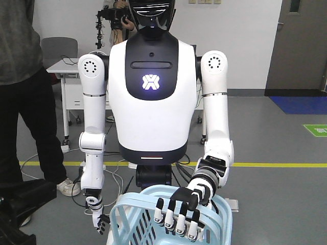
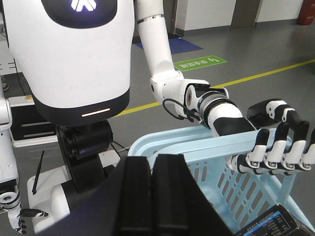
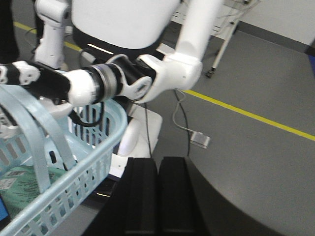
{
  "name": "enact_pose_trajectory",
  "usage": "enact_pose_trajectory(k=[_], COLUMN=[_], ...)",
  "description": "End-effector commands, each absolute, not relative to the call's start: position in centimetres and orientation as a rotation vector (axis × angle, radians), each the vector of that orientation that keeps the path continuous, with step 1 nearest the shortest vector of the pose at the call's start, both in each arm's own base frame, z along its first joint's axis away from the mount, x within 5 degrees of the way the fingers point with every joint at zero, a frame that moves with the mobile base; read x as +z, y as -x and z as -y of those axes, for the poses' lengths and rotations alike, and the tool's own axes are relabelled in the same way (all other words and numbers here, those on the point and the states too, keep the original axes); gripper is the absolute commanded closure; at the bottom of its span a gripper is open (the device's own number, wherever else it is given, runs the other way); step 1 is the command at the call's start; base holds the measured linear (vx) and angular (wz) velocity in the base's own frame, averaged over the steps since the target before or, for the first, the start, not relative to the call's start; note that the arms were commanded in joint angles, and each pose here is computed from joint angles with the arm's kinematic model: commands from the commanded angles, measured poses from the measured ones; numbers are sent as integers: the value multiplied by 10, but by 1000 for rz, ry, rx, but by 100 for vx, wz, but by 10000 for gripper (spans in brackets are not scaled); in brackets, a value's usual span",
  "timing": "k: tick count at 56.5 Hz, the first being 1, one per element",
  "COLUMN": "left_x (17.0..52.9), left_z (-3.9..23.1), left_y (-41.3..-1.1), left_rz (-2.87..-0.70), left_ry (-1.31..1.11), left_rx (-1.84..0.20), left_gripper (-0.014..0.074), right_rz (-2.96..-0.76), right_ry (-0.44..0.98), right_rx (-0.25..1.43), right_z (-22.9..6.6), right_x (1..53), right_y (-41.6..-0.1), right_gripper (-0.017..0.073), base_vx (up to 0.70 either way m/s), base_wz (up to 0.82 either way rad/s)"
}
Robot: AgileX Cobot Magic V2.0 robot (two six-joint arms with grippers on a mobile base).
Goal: Pick snacks and fruit into basket
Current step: 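Withdraw both empty grippers up and away from the basket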
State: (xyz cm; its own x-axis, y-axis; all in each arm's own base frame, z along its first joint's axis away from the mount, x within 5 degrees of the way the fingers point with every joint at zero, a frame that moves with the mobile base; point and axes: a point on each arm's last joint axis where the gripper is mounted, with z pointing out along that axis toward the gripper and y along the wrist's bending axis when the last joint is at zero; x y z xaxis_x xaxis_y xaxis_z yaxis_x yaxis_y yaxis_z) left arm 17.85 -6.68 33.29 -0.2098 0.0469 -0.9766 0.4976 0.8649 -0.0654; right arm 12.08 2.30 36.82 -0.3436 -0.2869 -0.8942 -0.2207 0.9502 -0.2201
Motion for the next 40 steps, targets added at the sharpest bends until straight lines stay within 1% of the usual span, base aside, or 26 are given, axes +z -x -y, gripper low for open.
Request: enact_pose_trajectory(k=[1, 9, 16, 40], left_x=[350, 361, 368, 368], left_z=[62, 56, 54, 55], left_y=[-172, -159, -149, -147], left_rz=[-1681, -1614, -1574, -1569], left_ry=[-405, -372, -368, -375], left_rx=[-388, -354, -352, -362], left_gripper=[591, 591, 591, 591], right_rz=[-1815, -1742, -1700, -1678], right_ry=[265, 224, 190, 190], right_rx=[-84, -61, -37, -56], right_z=[-12, -3, 2, 4], right_x=[390, 389, 388, 389], right_y=[-102, -74, -60, -56], right_gripper=[568, 568, 568, 568], base_vx=[0, 0, 0, 0], base_wz=[0, 0, 0, 0])
